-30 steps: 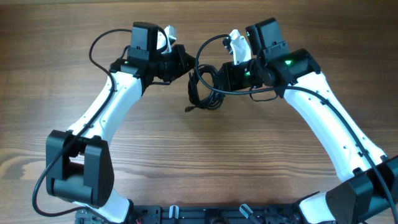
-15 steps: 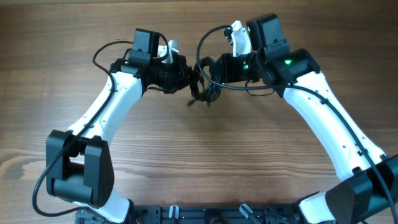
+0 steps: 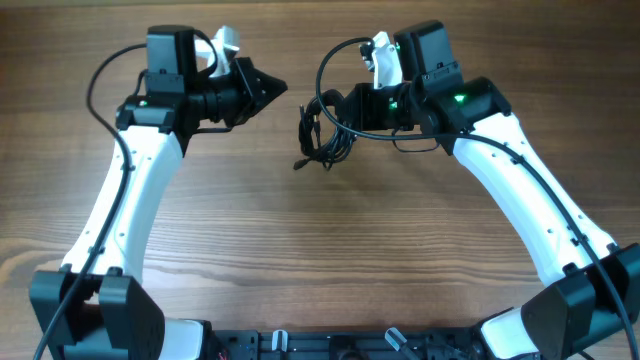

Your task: Untangle cables

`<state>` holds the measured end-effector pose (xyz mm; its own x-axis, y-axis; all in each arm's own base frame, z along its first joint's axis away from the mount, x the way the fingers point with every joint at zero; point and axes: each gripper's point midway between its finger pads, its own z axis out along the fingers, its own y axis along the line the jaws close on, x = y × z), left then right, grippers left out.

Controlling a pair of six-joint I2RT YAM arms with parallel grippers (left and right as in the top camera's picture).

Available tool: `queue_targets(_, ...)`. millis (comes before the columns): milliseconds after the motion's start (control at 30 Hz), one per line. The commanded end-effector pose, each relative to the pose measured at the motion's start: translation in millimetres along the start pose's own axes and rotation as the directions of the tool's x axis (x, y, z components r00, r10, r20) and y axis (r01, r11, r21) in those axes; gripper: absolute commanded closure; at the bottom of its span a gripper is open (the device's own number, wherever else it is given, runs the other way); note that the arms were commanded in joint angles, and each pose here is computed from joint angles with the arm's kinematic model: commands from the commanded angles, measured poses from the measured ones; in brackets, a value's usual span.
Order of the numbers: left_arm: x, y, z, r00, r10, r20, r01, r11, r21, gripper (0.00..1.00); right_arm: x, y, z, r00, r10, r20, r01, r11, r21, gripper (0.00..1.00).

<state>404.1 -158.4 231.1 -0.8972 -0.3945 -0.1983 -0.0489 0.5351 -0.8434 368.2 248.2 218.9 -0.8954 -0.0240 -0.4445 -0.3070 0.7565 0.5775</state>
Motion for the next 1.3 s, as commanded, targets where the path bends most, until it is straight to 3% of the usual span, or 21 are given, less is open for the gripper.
queue_targets(0, -10.9, 29.2, 1.3, 0.996, -0.012, 0.087, 0.026, 0.985, -0.169, 0.96, 2.8, 5.5, 0.7, 1.0, 0.002, -0.019, -0.003, 1.0, -0.021, 0.96)
queue_targets(133, -8.7, 36.6, 14.1, 0.994, 0.02, 0.106, 0.007, 0.97, -0.243, 0.96, 8.7, 8.5, 0.5, 0.999, -0.014, -0.045, 0.012, 0.999, -0.043, 0.96)
queue_targets(500, 12.9, 44.3, 41.2, 0.999, -0.042, 0.035, 0.05, 0.963, -0.266, 0.96, 12.5, 19.7, -0.5, 0.995, -0.086, -0.06, 0.079, 0.991, -0.111, 0.96)
queue_targets(700, 18.6, 41.2, 45.6, 0.999, 0.039, 0.003, -0.037, 0.962, -0.27, 0.96, 13.4, 21.9, -0.9, 0.993, -0.095, -0.063, 0.087, 0.988, -0.126, 0.96)
queue_targets(867, 5.4, 56.4, 39.9, 0.994, 0.082, 0.067, -0.052, 0.93, -0.363, 0.96, 13.6, 21.8, -0.9, 0.993, -0.102, -0.063, 0.094, 0.988, -0.126, 0.96)
queue_targets(1267, 23.6, 56.5, 46.1, 0.996, 0.083, 0.016, -0.07, 0.92, -0.386, 0.96, 13.5, 22.0, -0.9, 0.992, -0.11, -0.061, 0.101, 0.987, -0.127, 0.96)
